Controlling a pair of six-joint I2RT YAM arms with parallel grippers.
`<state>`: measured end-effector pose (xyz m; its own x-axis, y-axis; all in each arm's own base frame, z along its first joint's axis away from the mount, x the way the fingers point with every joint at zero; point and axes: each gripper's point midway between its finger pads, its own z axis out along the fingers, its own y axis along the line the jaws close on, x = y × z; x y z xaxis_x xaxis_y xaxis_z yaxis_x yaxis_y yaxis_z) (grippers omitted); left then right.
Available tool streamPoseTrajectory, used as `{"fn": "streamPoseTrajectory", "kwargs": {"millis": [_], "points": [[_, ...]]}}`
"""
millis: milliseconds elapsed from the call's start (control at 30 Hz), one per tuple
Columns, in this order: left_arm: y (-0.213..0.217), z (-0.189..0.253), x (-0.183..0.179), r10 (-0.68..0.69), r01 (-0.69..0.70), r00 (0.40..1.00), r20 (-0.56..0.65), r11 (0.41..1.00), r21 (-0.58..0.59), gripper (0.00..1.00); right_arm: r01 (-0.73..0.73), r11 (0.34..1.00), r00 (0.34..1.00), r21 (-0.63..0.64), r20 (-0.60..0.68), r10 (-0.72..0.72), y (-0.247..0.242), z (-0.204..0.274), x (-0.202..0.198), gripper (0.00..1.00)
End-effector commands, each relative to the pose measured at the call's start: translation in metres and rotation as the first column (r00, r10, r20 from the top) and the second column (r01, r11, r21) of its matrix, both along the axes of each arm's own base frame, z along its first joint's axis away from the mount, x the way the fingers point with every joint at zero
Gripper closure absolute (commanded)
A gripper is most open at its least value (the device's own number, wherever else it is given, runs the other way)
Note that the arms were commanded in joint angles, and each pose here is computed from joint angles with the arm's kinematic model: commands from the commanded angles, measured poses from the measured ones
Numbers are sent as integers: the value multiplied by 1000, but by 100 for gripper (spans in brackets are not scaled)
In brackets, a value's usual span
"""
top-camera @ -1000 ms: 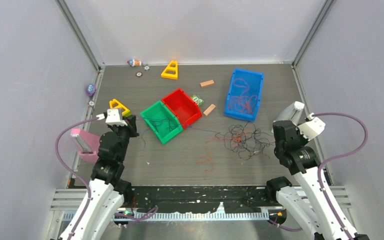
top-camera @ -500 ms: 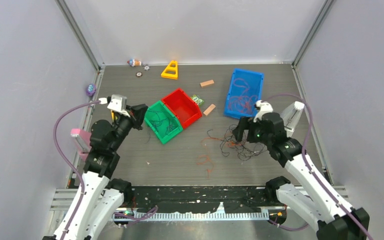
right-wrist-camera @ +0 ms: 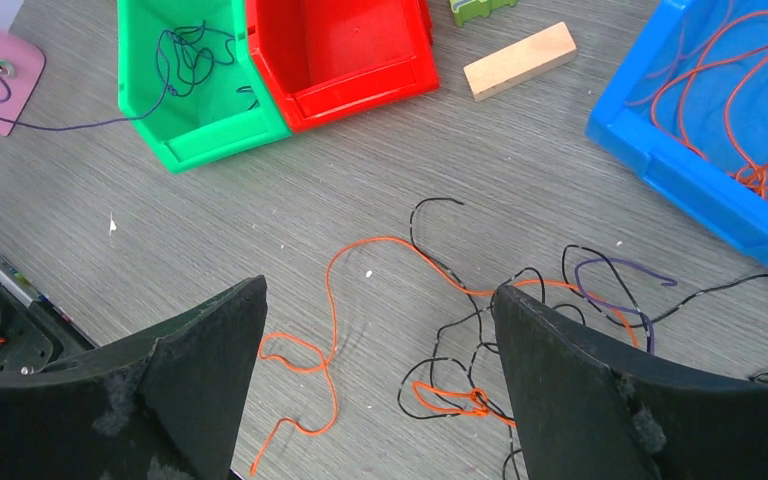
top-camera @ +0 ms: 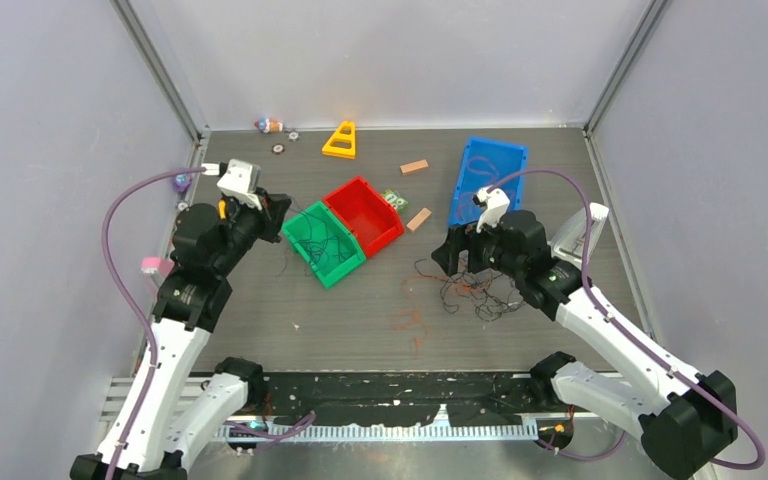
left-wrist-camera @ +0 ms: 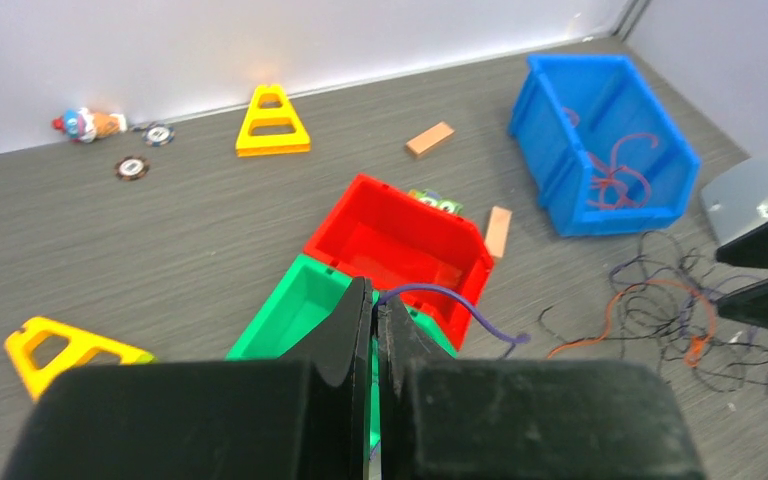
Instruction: Untangle the cables
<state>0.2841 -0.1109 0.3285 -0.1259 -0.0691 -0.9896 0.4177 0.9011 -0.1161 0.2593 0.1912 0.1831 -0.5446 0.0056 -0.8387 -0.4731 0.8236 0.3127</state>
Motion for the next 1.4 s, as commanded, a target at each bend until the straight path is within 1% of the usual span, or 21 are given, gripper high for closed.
{"fn": "streamPoseTrajectory", "kwargs": {"millis": [0,100,200,333,433,533,600,800,867,967,1033,1167,1267,1367], "points": [[19,-2,3,77,-74,997,-20,993,96,100,-6,1000,995,22,102,4,4,31,11,11],[21,-16,12,100,-93,994,-55,989,114,100,-2,1000,994,20,105,0,3,30,12,11],[19,-28,26,119,-111,990,-76,988,103,100,-1,1000,995,19,104,-1,3,29,12,11],[17,-42,51,149,-140,983,-104,986,93,100,-3,1000,994,16,108,2,4,30,13,11],[17,-56,72,179,-164,974,-136,980,113,100,-6,1000,994,5,109,5,3,30,14,11],[19,-73,93,216,-189,959,-181,969,157,100,-3,1000,994,-4,110,3,2,29,15,11],[19,-91,107,234,-193,944,-232,964,184,100,0,1000,994,-6,112,1,2,29,15,11],[8,-136,125,243,-186,904,-352,964,190,100,13,1000,995,-12,102,-12,-1,23,15,11],[11,-149,127,265,-189,889,-375,955,228,100,16,1000,995,-13,97,-15,-1,20,14,11],[22,-162,124,314,-188,858,-407,929,320,100,18,1000,996,-18,88,-17,-2,16,13,11],[35,-166,120,365,-207,843,-395,898,388,100,18,1000,997,-22,78,-16,-2,13,12,11],[53,-163,112,432,-241,833,-345,846,476,100,10,1000,998,-29,55,-9,0,6,13,11],[55,-167,109,453,-205,825,-337,797,568,100,8,1000,999,-27,49,-7,1,4,14,11],[40,-176,111,438,-132,828,-350,759,638,100,7,1000,999,-27,52,-6,2,6,15,11]]}}
